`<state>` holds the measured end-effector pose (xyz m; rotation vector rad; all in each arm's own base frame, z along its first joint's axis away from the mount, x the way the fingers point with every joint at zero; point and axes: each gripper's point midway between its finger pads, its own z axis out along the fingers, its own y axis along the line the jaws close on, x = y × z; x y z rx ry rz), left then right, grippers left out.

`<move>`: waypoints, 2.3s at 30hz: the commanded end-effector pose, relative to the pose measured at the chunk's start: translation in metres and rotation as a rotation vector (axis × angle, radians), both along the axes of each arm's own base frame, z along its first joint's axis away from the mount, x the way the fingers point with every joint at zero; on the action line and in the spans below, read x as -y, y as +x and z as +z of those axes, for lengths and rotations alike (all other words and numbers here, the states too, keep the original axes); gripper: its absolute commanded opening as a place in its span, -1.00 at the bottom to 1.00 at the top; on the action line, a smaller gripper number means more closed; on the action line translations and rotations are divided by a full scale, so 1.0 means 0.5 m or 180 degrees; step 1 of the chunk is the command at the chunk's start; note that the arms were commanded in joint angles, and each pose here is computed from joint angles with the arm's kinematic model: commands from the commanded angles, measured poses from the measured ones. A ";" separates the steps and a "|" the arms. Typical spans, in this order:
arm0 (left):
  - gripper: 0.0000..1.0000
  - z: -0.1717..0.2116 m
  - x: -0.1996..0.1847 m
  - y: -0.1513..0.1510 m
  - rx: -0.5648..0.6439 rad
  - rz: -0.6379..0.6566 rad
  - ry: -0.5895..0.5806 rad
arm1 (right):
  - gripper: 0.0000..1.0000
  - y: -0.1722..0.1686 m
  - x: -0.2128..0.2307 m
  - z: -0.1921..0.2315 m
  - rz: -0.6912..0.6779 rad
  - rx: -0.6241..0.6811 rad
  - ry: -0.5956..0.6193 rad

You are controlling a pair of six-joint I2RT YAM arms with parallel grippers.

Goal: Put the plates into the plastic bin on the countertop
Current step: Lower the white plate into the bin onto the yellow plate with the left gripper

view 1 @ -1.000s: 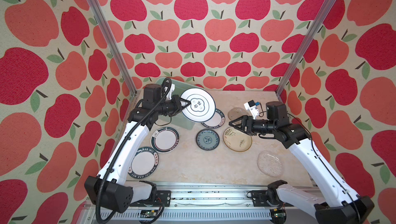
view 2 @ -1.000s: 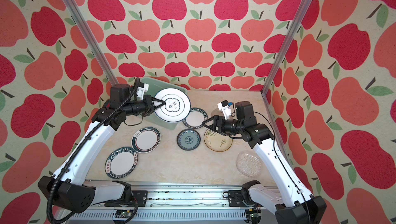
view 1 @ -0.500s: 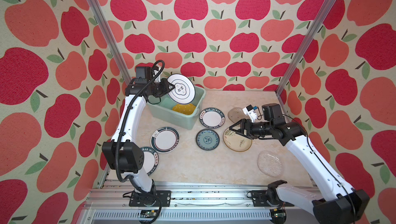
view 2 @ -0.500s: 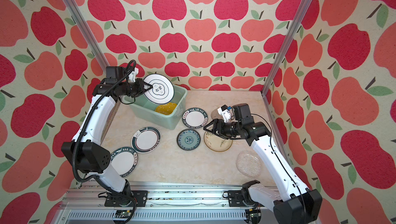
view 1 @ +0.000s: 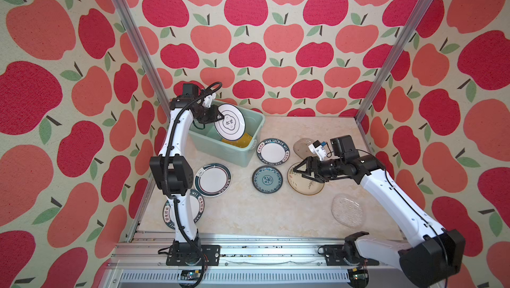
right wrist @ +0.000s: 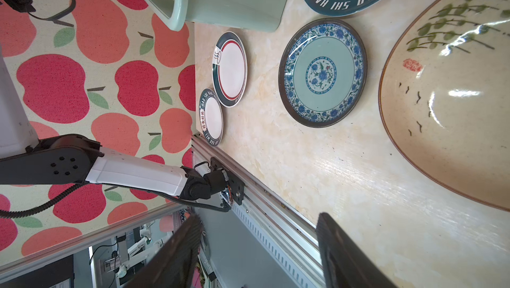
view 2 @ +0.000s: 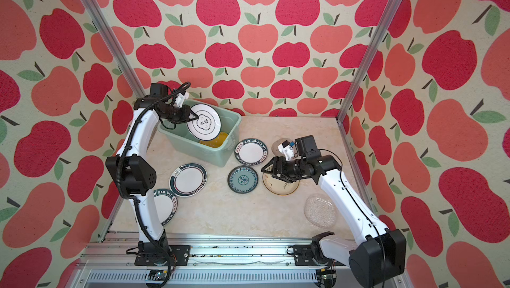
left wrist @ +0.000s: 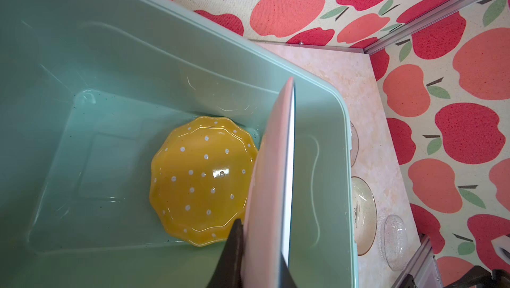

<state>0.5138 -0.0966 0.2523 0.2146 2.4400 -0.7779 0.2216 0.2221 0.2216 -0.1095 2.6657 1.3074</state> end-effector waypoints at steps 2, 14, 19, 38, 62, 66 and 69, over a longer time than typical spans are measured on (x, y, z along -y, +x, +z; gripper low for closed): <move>-1.00 -0.002 0.040 0.006 0.0075 -0.0342 -0.0105 | 0.38 -0.006 -0.001 -0.020 0.0051 -0.0111 -0.0008; -1.00 -0.103 0.096 0.031 -0.0109 -0.0566 0.0085 | 0.36 -0.005 -0.011 -0.051 0.0066 -0.0252 -0.0041; -0.97 -0.137 0.101 0.034 -0.0205 -0.0580 0.0152 | 0.36 -0.003 -0.018 -0.057 0.0093 -0.0278 -0.0046; -0.72 -0.227 0.115 0.039 -0.0456 -0.0612 0.0253 | 0.36 0.008 -0.023 -0.064 0.0106 -0.0320 -0.0086; -0.29 -0.315 0.098 0.060 -0.0617 -0.0493 0.0402 | 0.35 0.017 -0.030 -0.070 0.0151 -0.0385 -0.0111; -0.23 -0.326 0.094 0.065 -0.0614 -0.0467 0.0448 | 0.35 0.018 -0.031 -0.072 0.0154 -0.0395 -0.0113; -0.17 -0.334 0.090 0.069 -0.0610 -0.0441 0.0495 | 0.35 0.020 -0.032 -0.074 0.0156 -0.0398 -0.0113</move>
